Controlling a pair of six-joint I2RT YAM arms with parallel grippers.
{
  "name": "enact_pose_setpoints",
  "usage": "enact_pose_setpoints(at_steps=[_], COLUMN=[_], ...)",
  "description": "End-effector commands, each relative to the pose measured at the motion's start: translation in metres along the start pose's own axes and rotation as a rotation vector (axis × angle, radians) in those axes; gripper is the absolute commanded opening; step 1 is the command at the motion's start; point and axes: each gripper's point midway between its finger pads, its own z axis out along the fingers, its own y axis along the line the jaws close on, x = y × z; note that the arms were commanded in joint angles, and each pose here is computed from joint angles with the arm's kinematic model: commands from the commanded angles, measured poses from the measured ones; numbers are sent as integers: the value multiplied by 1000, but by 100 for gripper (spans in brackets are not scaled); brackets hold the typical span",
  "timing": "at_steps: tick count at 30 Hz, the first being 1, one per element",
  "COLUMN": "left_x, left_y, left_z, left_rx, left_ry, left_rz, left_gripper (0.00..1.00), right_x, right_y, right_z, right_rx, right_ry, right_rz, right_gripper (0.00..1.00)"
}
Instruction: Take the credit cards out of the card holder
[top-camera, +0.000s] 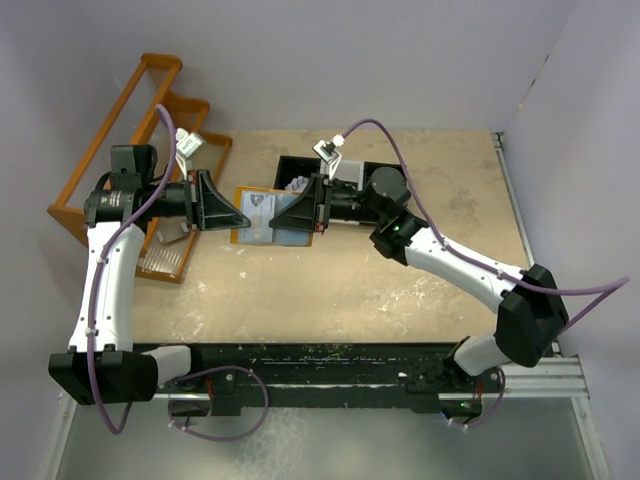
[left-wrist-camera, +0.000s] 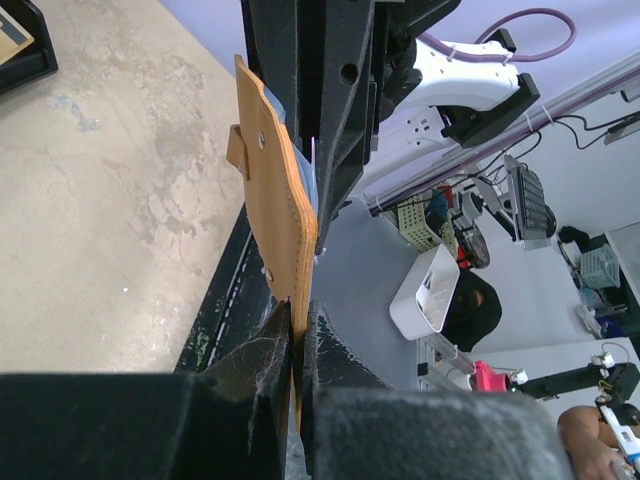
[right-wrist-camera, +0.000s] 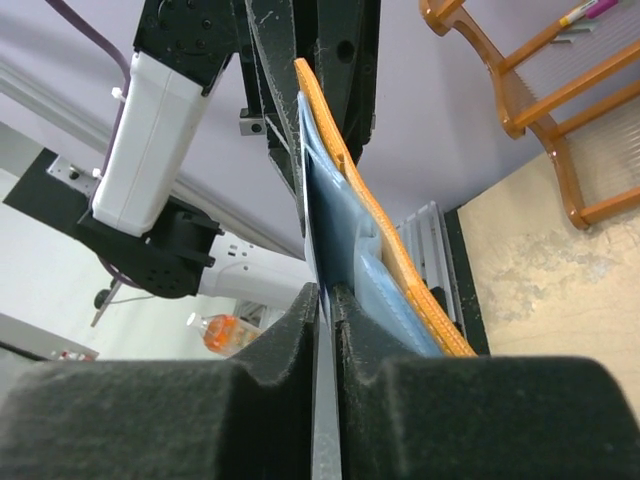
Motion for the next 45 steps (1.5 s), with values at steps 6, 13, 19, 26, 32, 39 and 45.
enact_pose_setpoints(at_steps=[6, 13, 19, 26, 32, 39, 45], left_x=[1, 0, -1, -8, -9, 12, 19], left_y=[-22, -28, -28, 3, 36, -22, -30], left_z=[0, -1, -1, -3, -15, -8, -16], left_rx=[69, 109, 103, -114, -345, -91, -185], left_ry=[1, 2, 1, -13, 15, 33, 50], left_rz=[55, 47, 46, 101, 216, 500, 924], left_gripper=[10, 11, 2, 0, 0, 0, 0], right_x=[-4, -9, -1, -14, -8, -72, -89], right_y=[39, 28, 13, -35, -113, -168, -240], right_z=[-11, -31, -45, -101, -139, -133, -105], right_rx=[-154, -144, -104, 110, 482, 709, 799], right_ry=[-21, -40, -43, -99, -105, -150, -107], right_rz=[-48, -10, 17, 51, 97, -24, -6], right_gripper=[0, 0, 0, 0, 0, 0, 0])
